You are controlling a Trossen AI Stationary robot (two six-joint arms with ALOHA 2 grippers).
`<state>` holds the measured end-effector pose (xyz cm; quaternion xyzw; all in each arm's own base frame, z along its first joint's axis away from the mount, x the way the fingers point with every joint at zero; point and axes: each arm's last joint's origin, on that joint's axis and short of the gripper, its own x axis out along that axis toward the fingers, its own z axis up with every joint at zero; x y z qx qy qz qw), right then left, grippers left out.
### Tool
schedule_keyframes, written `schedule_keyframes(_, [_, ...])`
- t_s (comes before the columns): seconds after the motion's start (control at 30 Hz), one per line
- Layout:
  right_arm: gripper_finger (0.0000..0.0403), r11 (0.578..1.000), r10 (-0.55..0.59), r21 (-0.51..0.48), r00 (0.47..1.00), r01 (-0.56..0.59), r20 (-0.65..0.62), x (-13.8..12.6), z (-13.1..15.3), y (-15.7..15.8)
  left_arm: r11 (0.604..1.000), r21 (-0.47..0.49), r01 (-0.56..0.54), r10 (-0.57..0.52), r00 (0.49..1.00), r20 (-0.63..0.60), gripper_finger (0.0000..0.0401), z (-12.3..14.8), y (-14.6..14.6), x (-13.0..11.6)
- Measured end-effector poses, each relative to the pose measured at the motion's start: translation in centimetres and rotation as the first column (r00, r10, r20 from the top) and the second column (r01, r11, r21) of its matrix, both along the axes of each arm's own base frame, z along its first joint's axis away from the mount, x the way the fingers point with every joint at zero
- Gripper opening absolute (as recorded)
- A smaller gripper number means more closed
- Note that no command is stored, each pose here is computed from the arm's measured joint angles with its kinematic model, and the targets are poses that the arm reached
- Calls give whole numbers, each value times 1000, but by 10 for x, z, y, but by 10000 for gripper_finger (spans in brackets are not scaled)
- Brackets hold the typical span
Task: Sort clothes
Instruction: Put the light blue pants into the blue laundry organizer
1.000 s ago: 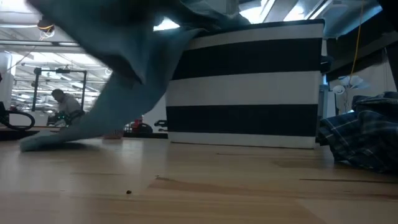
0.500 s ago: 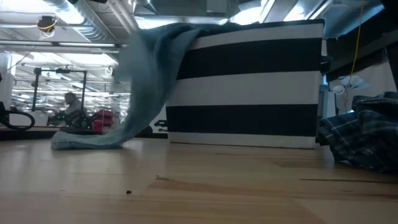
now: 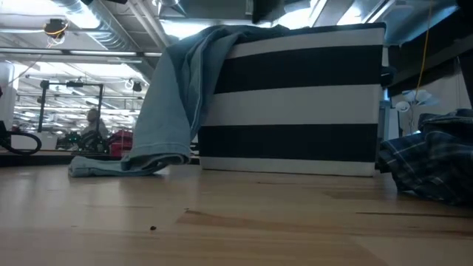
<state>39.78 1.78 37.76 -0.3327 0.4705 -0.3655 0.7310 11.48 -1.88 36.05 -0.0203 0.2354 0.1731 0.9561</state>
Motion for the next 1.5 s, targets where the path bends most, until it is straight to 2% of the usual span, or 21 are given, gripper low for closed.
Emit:
schedule_keyframes(0.2, [271, 978, 202, -28, 976, -205, -81, 5, 0, 45, 1000, 0, 0, 0, 1000, 0, 158, 0, 0, 0])
schedule_keyframes(0.37, [271, 941, 333, 20, 921, -336, -202, 19, -24, 69, 1000, -6, -3, 3, 1000, 4, 158, 0, 0, 0])
schedule_keyframes(0.43, [271, 921, 384, 42, 885, -387, -261, 28, -36, 73, 1000, -6, -3, 3, 1000, 5, 158, 0, 0, 0])
schedule_keyframes(0.53, [271, 874, 472, 74, 799, -481, -373, 47, -63, 80, 1000, -8, -3, 3, 1000, 9, 158, 1, 0, 0])
schedule_keyframes(0.6, [271, 844, 499, 61, 739, -533, -452, 62, -84, 83, 1000, -8, -3, 3, 1000, 9, 158, 1, 0, 0])
schedule_keyframes(0.77, [271, 780, 460, -5, 580, -625, -672, 88, -125, 81, 1000, -4, -1, 1, 1000, 8, 158, 1, 0, 0])
schedule_keyframes(0.87, [271, 784, 382, -30, 519, -620, -765, 95, -146, 74, 1000, -2, -1, 1, 1000, 4, 158, 0, 0, 0])
schedule_keyframes(1.1, [271, 803, 350, -15, 492, -596, -797, 97, -157, 61, 1000, 9, 5, -5, 1000, -3, 158, 0, 0, 0])
schedule_keyframes(1.23, [271, 807, 359, -8, 501, -591, -788, 97, -158, 62, 1000, 6, 3, -3, 1000, -2, 158, 0, 0, 0])
schedule_keyframes(1.4, [271, 790, 405, 74, 428, -609, -808, 88, -162, 74, 1000, 0, 0, 0, 1000, 0, 158, 0, 0, 0])
schedule_keyframes(1.5, [271, 791, 436, 110, 429, -602, -791, 85, -164, 77, 1000, -1, -1, 1, 1000, 1, 158, 0, 0, 0])
